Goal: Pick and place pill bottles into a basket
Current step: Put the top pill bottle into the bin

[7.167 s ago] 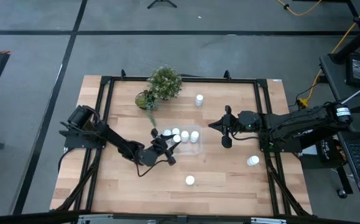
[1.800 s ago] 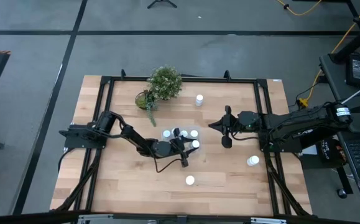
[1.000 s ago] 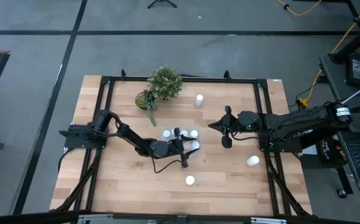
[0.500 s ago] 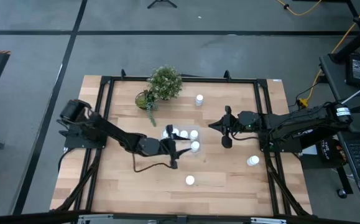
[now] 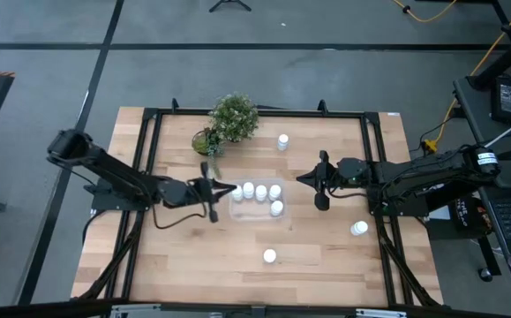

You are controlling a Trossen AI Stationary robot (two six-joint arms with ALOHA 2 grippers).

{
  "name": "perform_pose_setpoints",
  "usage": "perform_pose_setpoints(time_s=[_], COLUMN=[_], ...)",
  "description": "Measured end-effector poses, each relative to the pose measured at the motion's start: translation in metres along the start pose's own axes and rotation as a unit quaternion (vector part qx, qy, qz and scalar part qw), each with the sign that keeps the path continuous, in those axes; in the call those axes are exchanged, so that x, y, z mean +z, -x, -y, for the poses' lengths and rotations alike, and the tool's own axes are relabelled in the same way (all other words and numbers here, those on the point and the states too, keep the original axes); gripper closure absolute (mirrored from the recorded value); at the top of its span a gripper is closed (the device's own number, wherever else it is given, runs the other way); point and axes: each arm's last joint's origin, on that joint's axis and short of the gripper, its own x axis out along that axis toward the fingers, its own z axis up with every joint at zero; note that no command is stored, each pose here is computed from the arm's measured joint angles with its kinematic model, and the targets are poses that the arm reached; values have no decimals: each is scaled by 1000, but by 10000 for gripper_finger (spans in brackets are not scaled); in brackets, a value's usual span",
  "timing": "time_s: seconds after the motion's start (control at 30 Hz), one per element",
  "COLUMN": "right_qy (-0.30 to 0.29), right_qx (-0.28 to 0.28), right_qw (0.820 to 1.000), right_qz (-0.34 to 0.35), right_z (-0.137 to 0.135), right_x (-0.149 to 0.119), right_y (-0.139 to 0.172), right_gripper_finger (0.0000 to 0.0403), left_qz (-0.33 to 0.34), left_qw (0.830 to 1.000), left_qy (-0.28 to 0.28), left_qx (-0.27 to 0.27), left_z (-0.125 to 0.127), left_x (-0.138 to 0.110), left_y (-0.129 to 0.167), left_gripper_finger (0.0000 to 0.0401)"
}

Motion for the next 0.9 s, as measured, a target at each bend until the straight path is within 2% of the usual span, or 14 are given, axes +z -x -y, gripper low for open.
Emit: perform_pose_setpoints(time_s=[0.43, 0.9], right_qy=[1, 0], right_qx=[0, 0], right_qw=[1000, 1000], right_qz=[-1, -2], right_z=[0, 0], right_x=[0, 0], right_y=[0, 0], right_gripper_finger=[391, 391], left_qz=[-1, -12], left_qw=[1000, 998], left_qy=[25, 0], left_qx=[-9, 54], left_z=[-22, -35], left_x=[-30, -35], left_y=[37, 34], left_gripper_finger=[399, 398])
